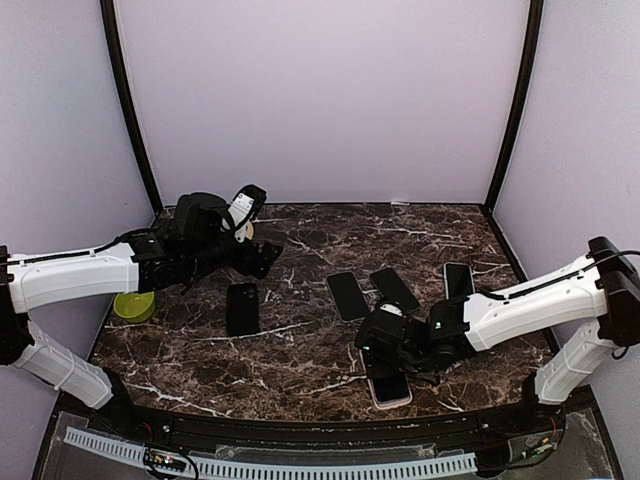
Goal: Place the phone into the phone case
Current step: Install the phone into the phone case.
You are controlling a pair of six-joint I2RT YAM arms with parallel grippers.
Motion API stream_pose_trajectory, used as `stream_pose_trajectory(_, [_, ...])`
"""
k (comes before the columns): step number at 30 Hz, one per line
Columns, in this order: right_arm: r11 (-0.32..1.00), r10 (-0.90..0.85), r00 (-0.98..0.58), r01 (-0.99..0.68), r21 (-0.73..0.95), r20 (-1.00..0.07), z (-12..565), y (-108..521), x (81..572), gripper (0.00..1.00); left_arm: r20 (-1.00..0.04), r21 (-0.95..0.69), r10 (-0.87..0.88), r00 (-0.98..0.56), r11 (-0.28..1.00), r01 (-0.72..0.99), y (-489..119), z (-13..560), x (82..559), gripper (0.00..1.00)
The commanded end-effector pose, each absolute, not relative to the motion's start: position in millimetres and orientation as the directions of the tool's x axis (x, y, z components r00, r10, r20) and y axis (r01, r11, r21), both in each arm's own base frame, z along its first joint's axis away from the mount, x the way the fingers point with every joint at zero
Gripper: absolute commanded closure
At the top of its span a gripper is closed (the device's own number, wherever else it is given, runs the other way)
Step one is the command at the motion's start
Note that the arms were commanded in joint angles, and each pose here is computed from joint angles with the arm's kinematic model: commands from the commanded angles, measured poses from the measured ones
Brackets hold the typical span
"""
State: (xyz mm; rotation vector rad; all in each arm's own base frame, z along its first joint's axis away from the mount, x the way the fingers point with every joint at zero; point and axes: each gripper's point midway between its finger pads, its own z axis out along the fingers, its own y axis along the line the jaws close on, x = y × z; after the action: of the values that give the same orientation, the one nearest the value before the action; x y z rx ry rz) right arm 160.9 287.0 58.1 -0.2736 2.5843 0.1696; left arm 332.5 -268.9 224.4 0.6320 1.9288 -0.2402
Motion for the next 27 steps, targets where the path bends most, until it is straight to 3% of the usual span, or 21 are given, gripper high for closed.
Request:
stream_pose_trajectory(1, [0.969, -0.159, -0.810, -0.236, 0.067, -0.564, 56, 290, 164, 1.00, -0.892, 0.108, 0.317, -0.322, 0.842, 0.529, -266, 222, 332, 0.02])
stream_pose_trajectory(27, [0.948, -0.316, -0.771, -0.278, -0.153, -0.554, 20, 259, 160, 1.00, -0.896, 0.116, 0.316, -0.312, 0.845, 0.522, -264, 226, 332, 0.02])
